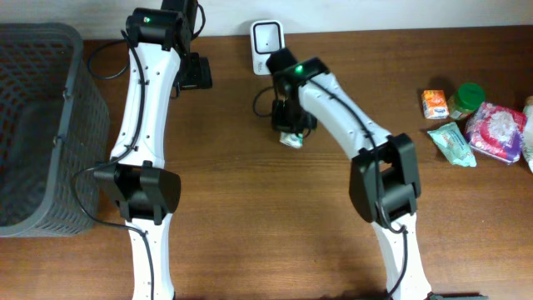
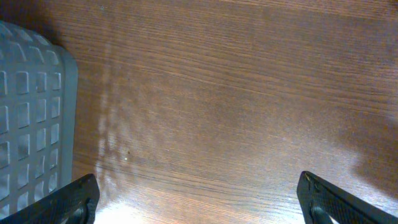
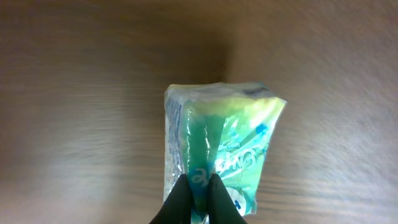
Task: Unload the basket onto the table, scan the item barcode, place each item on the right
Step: 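Lower the teal tissue pack onto the table left of center, then withdraw the right gripper toward the far right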
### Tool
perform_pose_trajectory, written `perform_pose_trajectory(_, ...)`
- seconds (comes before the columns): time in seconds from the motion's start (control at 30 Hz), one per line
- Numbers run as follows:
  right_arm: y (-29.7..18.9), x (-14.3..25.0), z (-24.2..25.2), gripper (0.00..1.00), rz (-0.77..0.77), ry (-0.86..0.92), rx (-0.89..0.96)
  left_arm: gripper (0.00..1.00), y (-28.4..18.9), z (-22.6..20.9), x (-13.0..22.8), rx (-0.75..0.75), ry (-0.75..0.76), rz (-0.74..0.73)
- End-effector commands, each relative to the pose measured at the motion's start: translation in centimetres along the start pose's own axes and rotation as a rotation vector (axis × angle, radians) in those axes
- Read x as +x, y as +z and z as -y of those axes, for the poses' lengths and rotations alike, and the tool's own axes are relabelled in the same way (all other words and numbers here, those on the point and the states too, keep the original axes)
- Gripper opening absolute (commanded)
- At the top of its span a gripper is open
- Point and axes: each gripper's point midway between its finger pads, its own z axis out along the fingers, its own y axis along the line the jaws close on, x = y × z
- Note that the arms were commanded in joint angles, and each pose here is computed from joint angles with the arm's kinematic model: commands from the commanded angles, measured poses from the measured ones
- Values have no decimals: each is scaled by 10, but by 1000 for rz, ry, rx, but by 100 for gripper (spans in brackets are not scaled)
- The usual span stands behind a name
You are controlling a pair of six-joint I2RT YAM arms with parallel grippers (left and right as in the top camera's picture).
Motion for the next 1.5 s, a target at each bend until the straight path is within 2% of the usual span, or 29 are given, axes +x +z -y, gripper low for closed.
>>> perform_pose_trajectory(0.0, -43, 0, -41, 4, -28, -193, -364, 99, -1, 0, -2, 5, 8, 5)
perform_pose_trajectory(0.1, -36, 19, -52, 4, -110, -275, -527, 99, -1, 1, -2, 6, 10, 6)
perform_pose_trajectory(0.17, -18, 32, -54, 4, -156, -270, -594, 99, -1, 1, -1, 5, 10, 5)
perform_pose_trajectory(0.27, 3, 53, -66, 4, -213, -254, -840, 99, -1, 1, -1, 5, 10, 6)
perform_pose_trajectory(0.4, 28, 44, -16, 4, -210, -127, -705, 99, -1, 1, -1, 5, 10, 5)
perform_pose_trajectory(0.5, 20, 31, 13, 4, -207, -32, -696, 99, -1, 1, -1, 6, 10, 6)
perform_pose_trajectory(0.57, 4, 27, 15, 5, -180, -74, -676, 99, -1, 1, -1, 5, 10, 6)
perform_pose_trajectory(0.67, -16, 23, 1, 18, -92, -185, -526, 99, -1, 1, -1, 5, 10, 6)
perform_pose_trajectory(0.7, -24, 23, -10, 32, -43, -247, -453, 99, -1, 1, -1, 6, 10, 6)
perform_pose_trajectory(0.77, -27, 27, -32, 52, 35, -329, -299, 99, -1, 1, -1, 5, 10, 6)
perform_pose_trajectory(0.8, -22, 31, -45, 59, 60, -370, -252, 99, -1, 1, -2, 6, 10, 6)
perform_pose_trajectory(0.83, -14, 36, -56, 61, 74, -403, -211, 99, -1, 1, -1, 6, 10, 6)
perform_pose_trajectory(0.93, 0, 43, -80, 61, 158, -421, -64, 99, -1, 1, -2, 5, 10, 6)
perform_pose_trajectory(1.03, 0, 42, -85, 54, 264, -367, 81, 99, -1, 1, -1, 5, 10, 6)
perform_pose_trajectory(1.33, 16, 49, -115, 46, 415, -434, 140, 99, -1, 1, -1, 5, 10, 6)
perform_pose_trajectory(1.47, 45, 52, -110, 46, 377, -442, 166, 99, -1, 1, -1, 6, 10, 6)
